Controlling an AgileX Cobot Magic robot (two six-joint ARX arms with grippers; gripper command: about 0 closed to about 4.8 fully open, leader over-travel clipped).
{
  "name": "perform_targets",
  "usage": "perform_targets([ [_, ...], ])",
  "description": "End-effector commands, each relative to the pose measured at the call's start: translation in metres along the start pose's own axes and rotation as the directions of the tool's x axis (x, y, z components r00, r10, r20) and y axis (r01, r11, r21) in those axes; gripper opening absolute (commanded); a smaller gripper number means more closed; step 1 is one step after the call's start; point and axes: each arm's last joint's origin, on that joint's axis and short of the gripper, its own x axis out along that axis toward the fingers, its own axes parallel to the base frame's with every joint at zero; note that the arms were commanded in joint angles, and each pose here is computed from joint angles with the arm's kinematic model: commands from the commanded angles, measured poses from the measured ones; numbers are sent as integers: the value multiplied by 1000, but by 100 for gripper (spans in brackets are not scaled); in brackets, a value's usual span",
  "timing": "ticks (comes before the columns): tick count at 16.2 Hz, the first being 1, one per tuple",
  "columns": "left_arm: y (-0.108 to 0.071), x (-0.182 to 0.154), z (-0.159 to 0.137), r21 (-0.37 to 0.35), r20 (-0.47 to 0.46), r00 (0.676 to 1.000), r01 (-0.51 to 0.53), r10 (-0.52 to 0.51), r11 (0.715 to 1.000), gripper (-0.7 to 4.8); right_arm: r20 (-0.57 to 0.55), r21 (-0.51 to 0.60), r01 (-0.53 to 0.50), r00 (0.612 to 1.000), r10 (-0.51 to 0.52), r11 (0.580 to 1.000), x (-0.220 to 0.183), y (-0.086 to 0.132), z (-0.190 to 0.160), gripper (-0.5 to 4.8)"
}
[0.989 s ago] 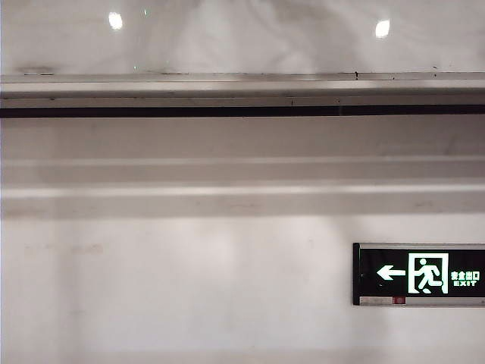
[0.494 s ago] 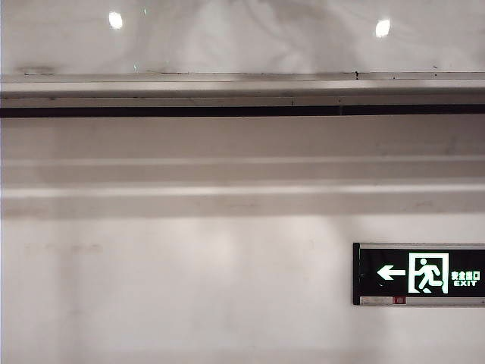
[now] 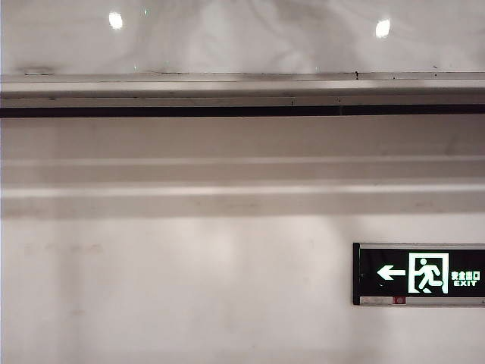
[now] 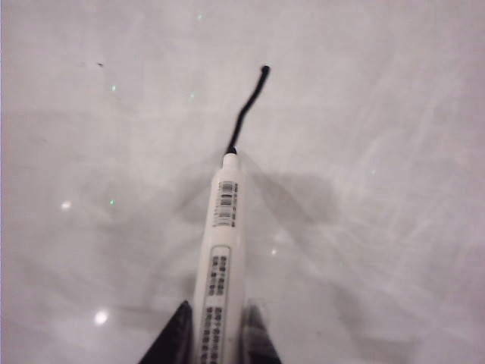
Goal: Take a marker from the whiteboard tray, write "Hi!" on the whiteboard, and then put the marker back vertically into the whiteboard tray.
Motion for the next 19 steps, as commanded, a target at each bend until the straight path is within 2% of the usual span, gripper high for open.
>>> perform_targets([
  [1,-1,-2,3,4,13,1000,5,-5,1000,-6,28,11,6,1000,-7,1000,-2,-2,5,-1],
  [10,-1,-2,3,4,13,1000,4,-4,1000,-6,-3,-1,85,996,-85,996,0,-11,2,-1],
  [13,-1,-2,3,4,14,1000,4,-4,1000,-6,4,-4,31,1000,-31,1000,0,-10,2,-1],
  [19,-1,-2,3,4,13,1000,5,-5,1000,-6,14,-2,-12,1000,12,1000,-1,-5,3,-1],
])
